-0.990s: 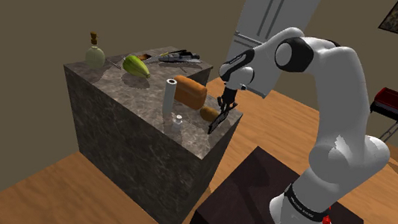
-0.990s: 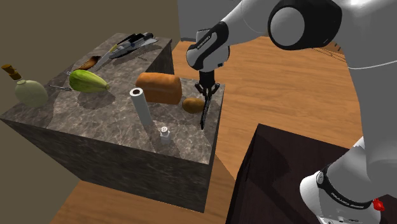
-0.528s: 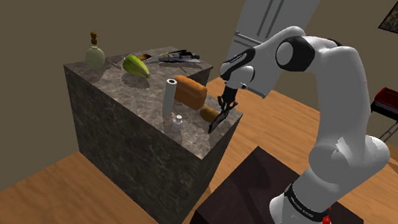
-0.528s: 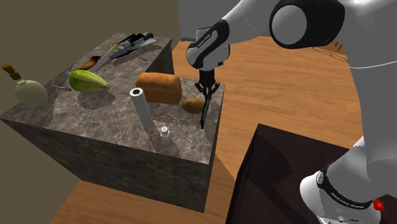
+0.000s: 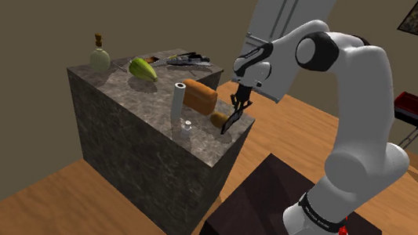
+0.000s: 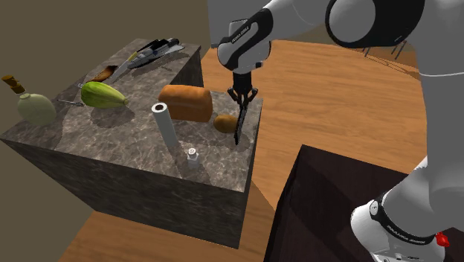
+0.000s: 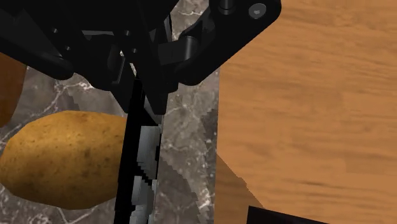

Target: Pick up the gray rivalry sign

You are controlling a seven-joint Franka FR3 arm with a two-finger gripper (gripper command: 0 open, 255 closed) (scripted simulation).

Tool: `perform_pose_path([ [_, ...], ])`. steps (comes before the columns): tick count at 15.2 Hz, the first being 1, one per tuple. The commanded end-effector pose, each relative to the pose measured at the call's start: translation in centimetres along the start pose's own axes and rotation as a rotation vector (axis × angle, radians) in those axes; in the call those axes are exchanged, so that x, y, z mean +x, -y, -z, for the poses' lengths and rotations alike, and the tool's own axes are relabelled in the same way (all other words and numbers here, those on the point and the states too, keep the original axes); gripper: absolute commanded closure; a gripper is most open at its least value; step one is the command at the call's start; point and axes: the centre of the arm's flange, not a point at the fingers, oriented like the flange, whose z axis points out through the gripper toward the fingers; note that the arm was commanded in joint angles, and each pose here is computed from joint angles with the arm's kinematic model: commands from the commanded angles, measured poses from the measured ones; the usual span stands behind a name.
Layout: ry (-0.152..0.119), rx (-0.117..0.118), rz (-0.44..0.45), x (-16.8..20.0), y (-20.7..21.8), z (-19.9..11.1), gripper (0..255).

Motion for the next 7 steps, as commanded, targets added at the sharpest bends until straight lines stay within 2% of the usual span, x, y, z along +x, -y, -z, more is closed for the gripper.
perform_pose_path([
  [1,0.000,0.000,0.000,-0.1,-0.1,1.0,255],
  [5,0.000,0.000,0.000,-0.5,-0.3,3.1,255],
  [7,0.000,0.000,0.000,-0.5,-0.3,3.2,255],
])
